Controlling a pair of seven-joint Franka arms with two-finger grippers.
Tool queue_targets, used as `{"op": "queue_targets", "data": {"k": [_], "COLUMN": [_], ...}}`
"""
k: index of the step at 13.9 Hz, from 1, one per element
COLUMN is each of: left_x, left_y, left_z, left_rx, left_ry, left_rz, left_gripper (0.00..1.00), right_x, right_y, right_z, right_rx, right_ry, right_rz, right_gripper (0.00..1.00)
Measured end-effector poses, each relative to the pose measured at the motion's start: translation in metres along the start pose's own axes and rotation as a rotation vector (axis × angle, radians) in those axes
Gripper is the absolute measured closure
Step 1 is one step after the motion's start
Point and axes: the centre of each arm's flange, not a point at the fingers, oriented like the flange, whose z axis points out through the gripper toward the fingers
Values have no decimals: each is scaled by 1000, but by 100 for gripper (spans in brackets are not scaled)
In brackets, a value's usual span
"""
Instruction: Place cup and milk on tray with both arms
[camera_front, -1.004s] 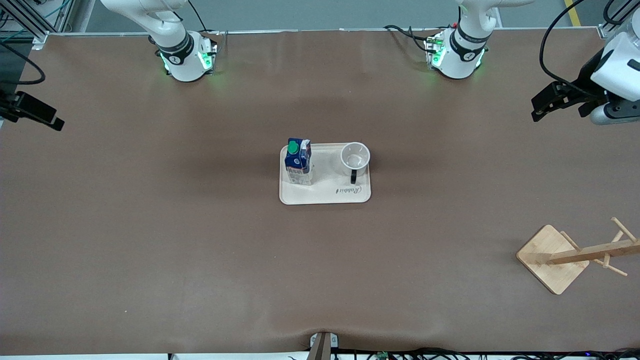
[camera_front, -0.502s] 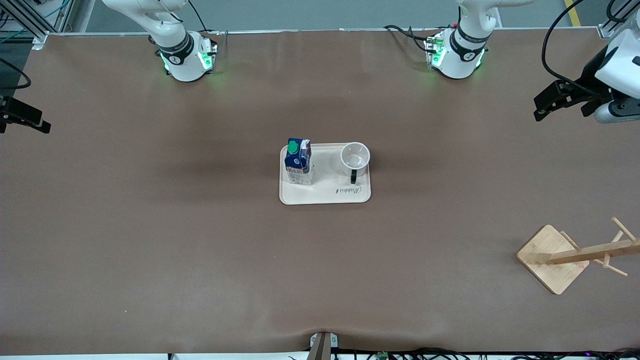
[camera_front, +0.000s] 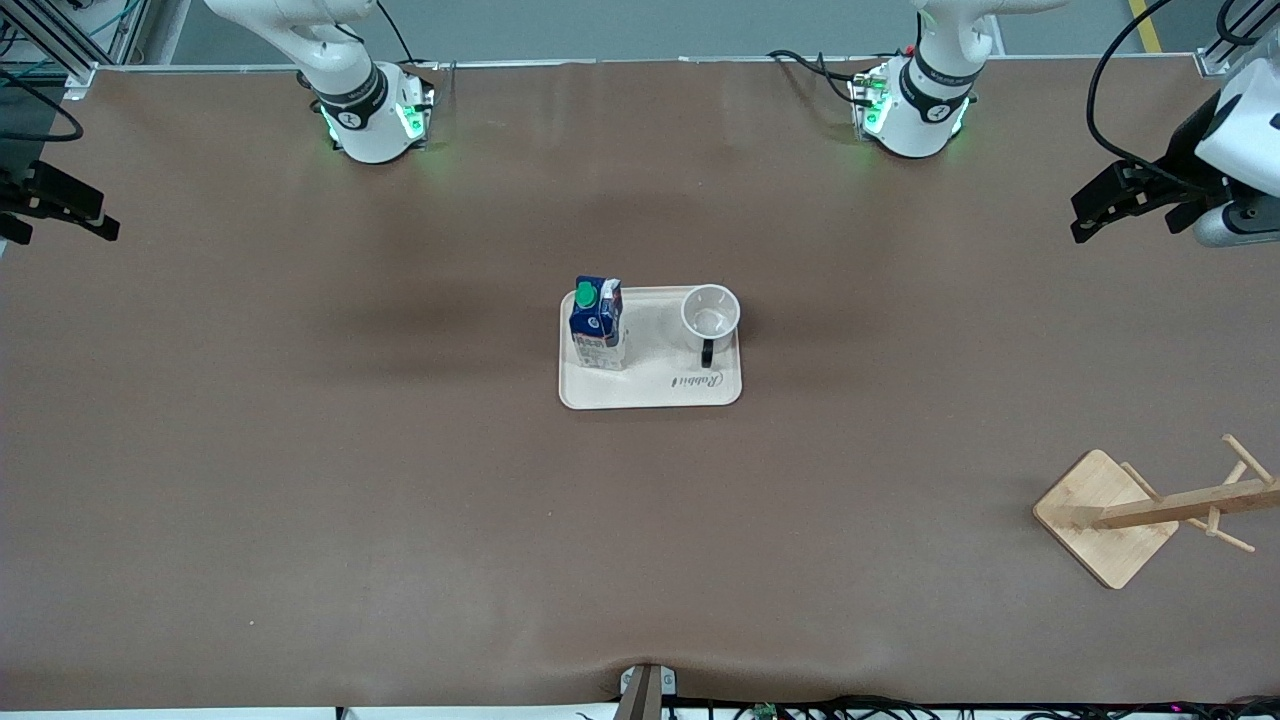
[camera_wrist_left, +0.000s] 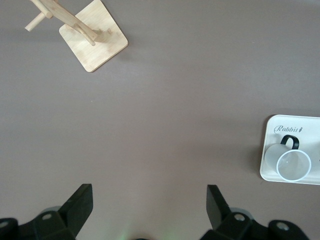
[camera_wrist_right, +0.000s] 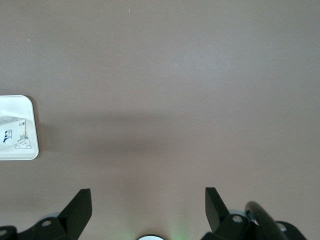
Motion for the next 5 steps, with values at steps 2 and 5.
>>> {"op": "queue_targets", "data": {"k": [2,5], "left_x": [0,0], "left_y": [-1,-1], "left_z": [0,0], "left_rx": [0,0], "left_ry": [0,-1], "left_rz": [-1,0], "left_gripper": [0,0], "right_x": [-1,1], "right_y": [0,0], "right_z": [0,-1], "right_rx": [0,-2], "right_ry": [4,22], "right_rz": [0,-1], "right_gripper": [0,0]}}
